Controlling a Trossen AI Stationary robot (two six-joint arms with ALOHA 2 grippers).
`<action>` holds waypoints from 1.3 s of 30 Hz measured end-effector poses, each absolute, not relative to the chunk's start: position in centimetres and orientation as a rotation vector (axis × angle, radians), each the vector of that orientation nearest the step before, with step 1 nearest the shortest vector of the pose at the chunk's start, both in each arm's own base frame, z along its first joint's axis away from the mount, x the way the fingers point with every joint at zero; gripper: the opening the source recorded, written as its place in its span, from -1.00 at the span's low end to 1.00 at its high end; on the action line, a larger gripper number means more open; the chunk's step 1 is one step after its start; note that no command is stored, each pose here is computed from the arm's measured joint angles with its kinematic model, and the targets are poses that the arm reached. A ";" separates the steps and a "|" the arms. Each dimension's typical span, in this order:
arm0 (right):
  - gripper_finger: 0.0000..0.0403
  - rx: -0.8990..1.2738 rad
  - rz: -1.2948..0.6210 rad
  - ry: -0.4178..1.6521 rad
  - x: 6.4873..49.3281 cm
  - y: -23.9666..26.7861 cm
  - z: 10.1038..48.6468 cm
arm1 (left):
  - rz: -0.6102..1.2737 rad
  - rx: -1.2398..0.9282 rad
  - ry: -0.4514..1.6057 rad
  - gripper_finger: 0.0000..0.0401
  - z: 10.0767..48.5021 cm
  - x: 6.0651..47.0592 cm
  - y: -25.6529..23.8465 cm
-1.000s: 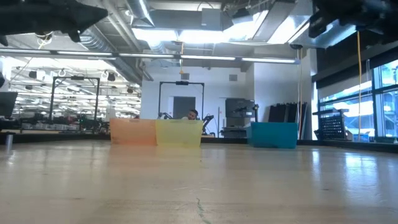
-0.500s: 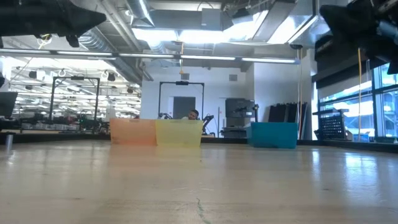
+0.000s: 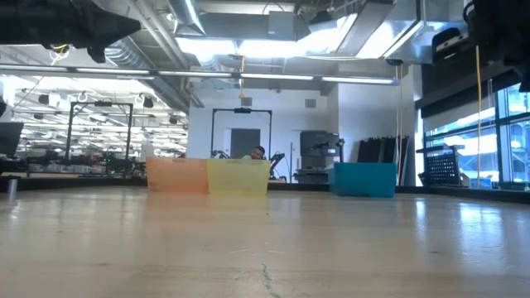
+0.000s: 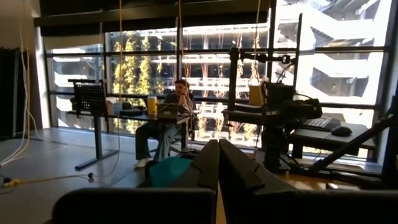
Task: Sort crayons/erasers/pens/pencils in bins
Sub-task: Return to Home Position
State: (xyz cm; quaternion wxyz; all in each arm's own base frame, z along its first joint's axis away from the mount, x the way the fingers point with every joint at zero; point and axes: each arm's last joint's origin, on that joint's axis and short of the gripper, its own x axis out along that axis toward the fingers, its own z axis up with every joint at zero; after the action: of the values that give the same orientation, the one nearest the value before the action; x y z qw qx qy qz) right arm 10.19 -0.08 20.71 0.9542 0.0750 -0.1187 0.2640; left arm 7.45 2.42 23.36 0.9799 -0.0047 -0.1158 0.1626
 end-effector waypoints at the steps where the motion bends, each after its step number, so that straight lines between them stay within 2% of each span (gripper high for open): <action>1: -0.97 0.155 0.527 -0.238 10.1 -0.1 20.7 | 0.322 -0.012 -0.226 -1.00 23.3 7.5 2.4; 12: -0.97 0.109 0.522 -0.275 8.6 0.2 20.6 | 0.247 -0.032 -0.222 -1.00 22.9 7.8 1.8; 19: -0.97 0.106 0.468 -0.266 8.8 0.0 19.6 | 0.193 -0.051 -0.333 -1.00 20.2 8.9 1.6; 27: -0.97 0.135 0.554 -0.219 8.8 0.2 19.4 | 0.191 -0.050 -0.316 -1.00 19.6 9.1 1.6; 39: -0.97 0.089 0.507 -0.217 8.9 0.1 19.2 | 0.205 -0.071 -0.277 -1.00 19.1 9.3 1.4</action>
State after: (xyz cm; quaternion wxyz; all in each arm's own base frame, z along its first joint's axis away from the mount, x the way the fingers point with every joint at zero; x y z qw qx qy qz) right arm 8.90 0.13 19.16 0.9613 0.0439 -0.1073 0.2500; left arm 9.28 1.38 19.12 0.9846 -0.0351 -0.1376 0.1022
